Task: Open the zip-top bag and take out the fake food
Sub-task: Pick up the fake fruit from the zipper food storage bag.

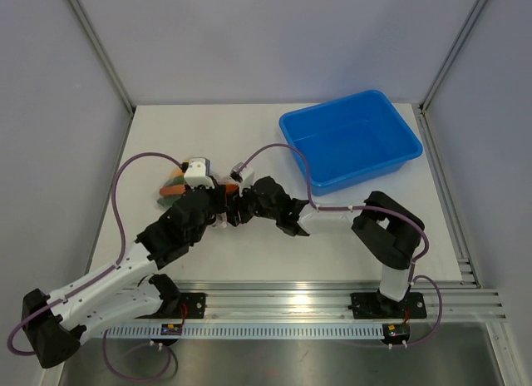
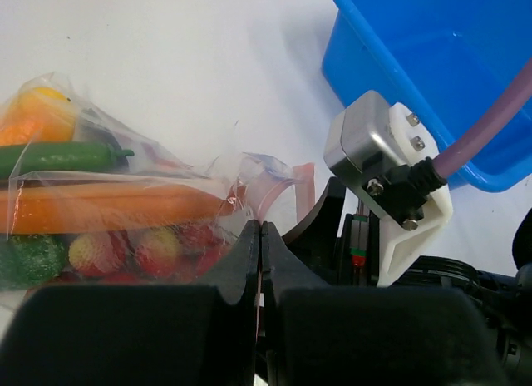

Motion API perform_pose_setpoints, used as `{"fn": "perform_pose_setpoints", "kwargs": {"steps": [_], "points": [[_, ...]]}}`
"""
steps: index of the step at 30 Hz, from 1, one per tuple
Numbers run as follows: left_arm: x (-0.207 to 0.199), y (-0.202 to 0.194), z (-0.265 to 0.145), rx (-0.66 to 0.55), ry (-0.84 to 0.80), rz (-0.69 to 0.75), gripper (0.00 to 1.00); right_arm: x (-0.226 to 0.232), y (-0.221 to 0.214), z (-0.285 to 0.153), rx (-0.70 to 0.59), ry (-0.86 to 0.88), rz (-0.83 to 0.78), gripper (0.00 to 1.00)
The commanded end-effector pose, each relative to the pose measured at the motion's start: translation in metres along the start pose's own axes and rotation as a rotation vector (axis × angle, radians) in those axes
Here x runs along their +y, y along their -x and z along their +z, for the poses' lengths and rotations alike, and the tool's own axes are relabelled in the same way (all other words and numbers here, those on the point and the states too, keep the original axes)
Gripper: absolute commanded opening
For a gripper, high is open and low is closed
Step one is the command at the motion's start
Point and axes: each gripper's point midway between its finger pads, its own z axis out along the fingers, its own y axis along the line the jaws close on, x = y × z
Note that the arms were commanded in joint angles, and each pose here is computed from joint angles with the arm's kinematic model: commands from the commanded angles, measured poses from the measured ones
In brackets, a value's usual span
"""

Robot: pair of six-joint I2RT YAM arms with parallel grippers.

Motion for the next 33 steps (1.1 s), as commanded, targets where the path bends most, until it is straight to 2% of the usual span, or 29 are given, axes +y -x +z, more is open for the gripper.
{"fn": "perform_pose_setpoints", "kwargs": {"steps": [1, 2, 6, 7, 8, 12, 22, 27, 32, 33], "points": [[-0.001, 0.024, -0.002, -0.081, 0.004, -0.051, 0.00, 0.026, 0.017, -0.002, 0.005, 0.098, 0.015, 0.55], [-0.001, 0.023, -0.001, -0.076, 0.010, -0.046, 0.00, 0.028, 0.019, -0.004, 0.002, 0.103, 0.023, 0.60], [-0.001, 0.021, 0.001, -0.066, 0.020, -0.036, 0.00, 0.031, 0.013, -0.008, 0.058, 0.099, 0.067, 0.63], [-0.001, 0.020, 0.001, -0.064, 0.018, -0.035, 0.00, 0.037, 0.021, -0.007, 0.063, 0.114, 0.071, 0.63], [0.000, 0.020, 0.002, -0.064, 0.022, -0.033, 0.00, 0.036, 0.012, -0.008, 0.108, 0.111, 0.086, 0.63], [0.001, 0.020, 0.002, -0.066, 0.032, -0.033, 0.00, 0.037, 0.006, -0.009, 0.157, 0.102, 0.116, 0.63], [0.001, 0.020, 0.003, -0.070, 0.035, -0.079, 0.00, 0.045, -0.017, -0.001, 0.200, 0.134, 0.228, 0.61], [0.000, 0.022, 0.000, -0.076, 0.014, -0.100, 0.00, 0.038, -0.024, 0.010, 0.168, 0.101, 0.262, 0.61], [-0.001, 0.025, -0.004, -0.082, 0.004, -0.121, 0.00, 0.036, -0.023, 0.008, 0.149, 0.098, 0.264, 0.56], [-0.001, 0.026, -0.005, -0.085, -0.001, -0.122, 0.00, 0.038, -0.023, 0.009, 0.148, 0.105, 0.267, 0.50]]}}
